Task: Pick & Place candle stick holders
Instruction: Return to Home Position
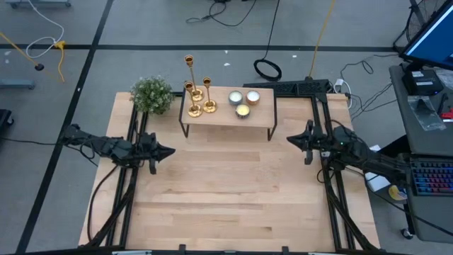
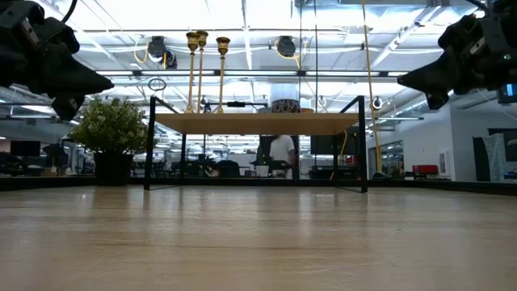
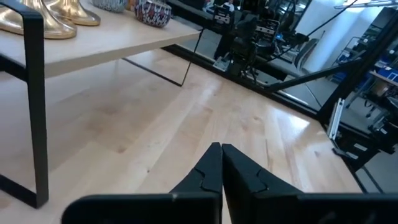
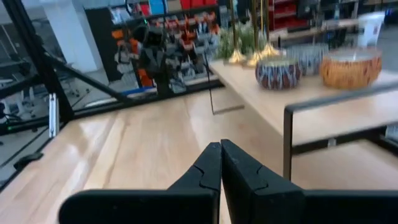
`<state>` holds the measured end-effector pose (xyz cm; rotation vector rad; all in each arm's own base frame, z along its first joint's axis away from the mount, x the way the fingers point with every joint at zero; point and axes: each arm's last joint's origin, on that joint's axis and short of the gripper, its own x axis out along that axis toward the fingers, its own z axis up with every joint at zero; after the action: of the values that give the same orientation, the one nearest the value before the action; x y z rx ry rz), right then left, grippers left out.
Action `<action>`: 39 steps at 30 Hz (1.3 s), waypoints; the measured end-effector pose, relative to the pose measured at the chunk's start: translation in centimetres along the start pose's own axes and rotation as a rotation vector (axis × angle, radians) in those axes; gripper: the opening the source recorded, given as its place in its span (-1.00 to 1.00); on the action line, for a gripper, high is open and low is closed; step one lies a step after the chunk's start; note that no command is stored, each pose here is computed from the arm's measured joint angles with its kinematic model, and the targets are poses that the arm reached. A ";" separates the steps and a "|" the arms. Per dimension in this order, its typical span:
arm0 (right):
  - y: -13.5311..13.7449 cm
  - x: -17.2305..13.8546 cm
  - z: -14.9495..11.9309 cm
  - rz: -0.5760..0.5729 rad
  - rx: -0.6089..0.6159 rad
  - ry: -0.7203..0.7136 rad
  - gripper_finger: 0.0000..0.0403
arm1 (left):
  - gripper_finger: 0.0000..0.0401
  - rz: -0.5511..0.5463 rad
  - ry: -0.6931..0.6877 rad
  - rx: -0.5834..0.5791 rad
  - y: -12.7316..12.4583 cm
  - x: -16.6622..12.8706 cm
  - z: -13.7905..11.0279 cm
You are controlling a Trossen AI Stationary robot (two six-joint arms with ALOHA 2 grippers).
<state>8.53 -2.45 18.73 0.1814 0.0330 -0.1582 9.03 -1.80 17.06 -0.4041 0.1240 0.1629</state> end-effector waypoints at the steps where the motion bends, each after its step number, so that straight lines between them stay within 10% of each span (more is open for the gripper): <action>1: 0.0 0.0 -0.1 0.000 -0.006 -0.005 -1.00 | -0.99 0.000 0.000 -0.001 0.0 0.0 0.0; 39: -0.3 0.5 -1.1 0.002 0.052 -0.012 -1.00 | -0.84 0.001 -0.001 -0.003 0.0 0.0 0.0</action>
<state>8.94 -2.59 17.62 0.2322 0.0173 -0.1586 9.03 -1.79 17.09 -0.4068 0.1225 0.1645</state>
